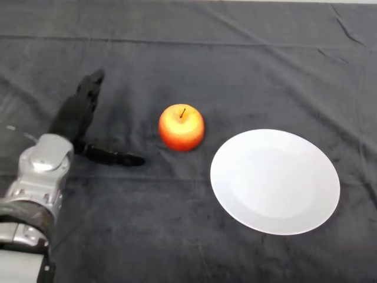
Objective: Move the apple to the plate
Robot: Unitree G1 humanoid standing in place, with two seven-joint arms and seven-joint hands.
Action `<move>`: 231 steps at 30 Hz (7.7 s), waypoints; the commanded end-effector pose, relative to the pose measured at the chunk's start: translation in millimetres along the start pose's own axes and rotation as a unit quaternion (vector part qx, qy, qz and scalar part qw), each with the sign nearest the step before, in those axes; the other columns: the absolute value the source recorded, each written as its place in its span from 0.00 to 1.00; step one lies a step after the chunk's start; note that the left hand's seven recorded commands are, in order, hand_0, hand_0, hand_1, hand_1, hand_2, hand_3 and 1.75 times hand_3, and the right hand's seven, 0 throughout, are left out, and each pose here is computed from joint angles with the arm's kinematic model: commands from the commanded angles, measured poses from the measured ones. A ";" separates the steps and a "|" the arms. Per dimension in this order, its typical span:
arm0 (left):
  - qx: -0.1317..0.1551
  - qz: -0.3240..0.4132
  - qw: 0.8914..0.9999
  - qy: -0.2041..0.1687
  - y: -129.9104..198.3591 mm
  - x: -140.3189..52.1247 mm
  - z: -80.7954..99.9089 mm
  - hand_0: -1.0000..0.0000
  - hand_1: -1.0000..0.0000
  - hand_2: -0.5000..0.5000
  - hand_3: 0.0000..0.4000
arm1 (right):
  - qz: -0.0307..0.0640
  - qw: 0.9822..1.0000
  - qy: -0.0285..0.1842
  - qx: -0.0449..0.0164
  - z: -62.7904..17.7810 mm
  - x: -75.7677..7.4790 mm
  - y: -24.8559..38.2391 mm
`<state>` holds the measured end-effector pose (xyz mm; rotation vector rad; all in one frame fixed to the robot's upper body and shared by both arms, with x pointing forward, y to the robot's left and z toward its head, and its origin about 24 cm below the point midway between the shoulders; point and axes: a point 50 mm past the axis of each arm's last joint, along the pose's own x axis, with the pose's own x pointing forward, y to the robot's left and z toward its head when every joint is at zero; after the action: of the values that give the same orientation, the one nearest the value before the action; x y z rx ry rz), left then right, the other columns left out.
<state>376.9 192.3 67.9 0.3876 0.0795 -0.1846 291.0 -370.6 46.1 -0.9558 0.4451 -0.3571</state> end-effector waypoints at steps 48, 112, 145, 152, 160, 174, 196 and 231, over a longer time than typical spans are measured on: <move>0.190 -0.161 0.967 -0.050 -79.2 30.3 70.0 1.00 0.52 0.74 0.48 | 0.060 0.997 0.044 -0.025 -28.3 -15.8 36.9; 0.336 -0.246 0.880 -0.230 -167.2 16.1 128.3 0.00 0.09 0.45 1.00 | 0.060 0.997 0.044 -0.026 -28.3 -15.6 36.9; 0.358 -0.253 0.875 -0.206 -140.8 19.7 114.0 1.00 1.00 0.50 0.00 | 0.060 0.997 0.044 -0.026 -28.3 -15.5 36.9; 0.319 -0.195 0.905 -0.202 -96.0 27.2 120.8 1.00 1.00 0.50 0.00 | 0.060 0.997 0.044 -0.026 -28.3 -15.5 36.9; 0.275 -0.133 0.934 -0.184 -52.9 27.5 109.3 1.00 1.00 0.50 0.00 | 0.060 0.997 0.043 -0.026 -28.3 -15.5 36.9; 0.214 -0.047 0.969 -0.119 6.3 13.8 63.2 1.00 1.00 0.50 0.00 | 0.060 0.997 0.044 -0.026 -28.3 -15.6 36.9; 0.072 0.105 0.991 -0.040 82.6 -31.8 -3.0 1.00 1.00 0.50 0.00 | 0.060 0.997 0.044 -0.025 -28.3 -15.7 37.0; -0.085 0.324 0.942 0.030 167.7 -125.7 -68.9 1.00 1.00 0.50 0.00 | 0.060 0.997 0.044 -0.025 -28.3 -15.8 37.0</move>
<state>299.3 368.9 79.2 0.1990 -0.0177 0.4154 290.4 -370.9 44.9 -0.9525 0.4491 -0.3573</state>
